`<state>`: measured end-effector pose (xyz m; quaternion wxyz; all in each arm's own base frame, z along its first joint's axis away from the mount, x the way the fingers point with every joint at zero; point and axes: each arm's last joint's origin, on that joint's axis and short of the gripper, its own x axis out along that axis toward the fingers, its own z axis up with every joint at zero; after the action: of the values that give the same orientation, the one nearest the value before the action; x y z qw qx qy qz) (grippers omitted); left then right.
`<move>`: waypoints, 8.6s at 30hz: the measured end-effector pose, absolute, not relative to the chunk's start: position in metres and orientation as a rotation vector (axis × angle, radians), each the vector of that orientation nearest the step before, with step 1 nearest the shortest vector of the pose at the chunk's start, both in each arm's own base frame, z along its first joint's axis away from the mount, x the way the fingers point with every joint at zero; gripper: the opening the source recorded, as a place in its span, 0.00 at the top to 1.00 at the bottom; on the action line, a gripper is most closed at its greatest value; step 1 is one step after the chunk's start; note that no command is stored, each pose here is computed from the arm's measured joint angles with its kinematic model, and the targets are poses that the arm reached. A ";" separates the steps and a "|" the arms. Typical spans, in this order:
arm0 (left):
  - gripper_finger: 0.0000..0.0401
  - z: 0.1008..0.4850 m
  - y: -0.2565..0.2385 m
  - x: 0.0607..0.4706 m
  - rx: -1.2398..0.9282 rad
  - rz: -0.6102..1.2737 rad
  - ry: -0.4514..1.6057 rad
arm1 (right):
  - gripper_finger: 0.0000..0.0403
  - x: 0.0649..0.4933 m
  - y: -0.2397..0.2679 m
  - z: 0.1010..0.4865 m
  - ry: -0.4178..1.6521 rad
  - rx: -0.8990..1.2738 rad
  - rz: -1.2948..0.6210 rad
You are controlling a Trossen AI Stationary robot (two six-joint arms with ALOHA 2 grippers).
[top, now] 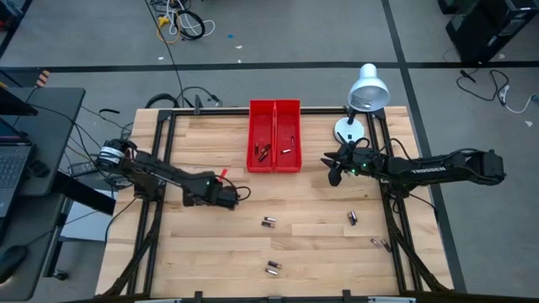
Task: Sort batteries
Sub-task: Put the silver battery into the right red bin
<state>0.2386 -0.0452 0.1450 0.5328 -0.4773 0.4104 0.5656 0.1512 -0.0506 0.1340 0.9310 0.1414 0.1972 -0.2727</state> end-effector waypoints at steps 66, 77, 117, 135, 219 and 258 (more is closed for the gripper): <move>0.86 0.240 0.113 0.399 -0.454 0.795 0.215 | 0.71 0.153 -0.051 0.137 0.367 0.285 -0.561; 0.62 0.238 0.122 0.399 -0.493 0.677 0.247 | 0.71 0.153 -0.051 0.137 0.368 0.279 -0.561; 0.57 0.277 0.132 0.271 -0.443 1.396 0.705 | 0.71 0.153 -0.051 0.138 0.358 0.287 -0.561; 0.57 0.196 0.206 0.228 -0.726 1.436 0.333 | 0.71 0.153 -0.051 0.139 0.348 0.287 -0.560; 0.57 0.125 0.262 0.267 -0.638 1.362 0.631 | 0.71 0.153 -0.050 0.137 0.343 0.410 -0.538; 0.57 0.236 0.121 0.205 -0.299 0.804 1.386 | 0.71 0.153 -0.049 0.136 0.354 0.435 -0.535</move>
<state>0.2049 0.1214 0.2357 0.6860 -0.1336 0.6187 0.3589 0.1527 -0.0492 0.1357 0.9259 0.2120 0.1728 -0.2608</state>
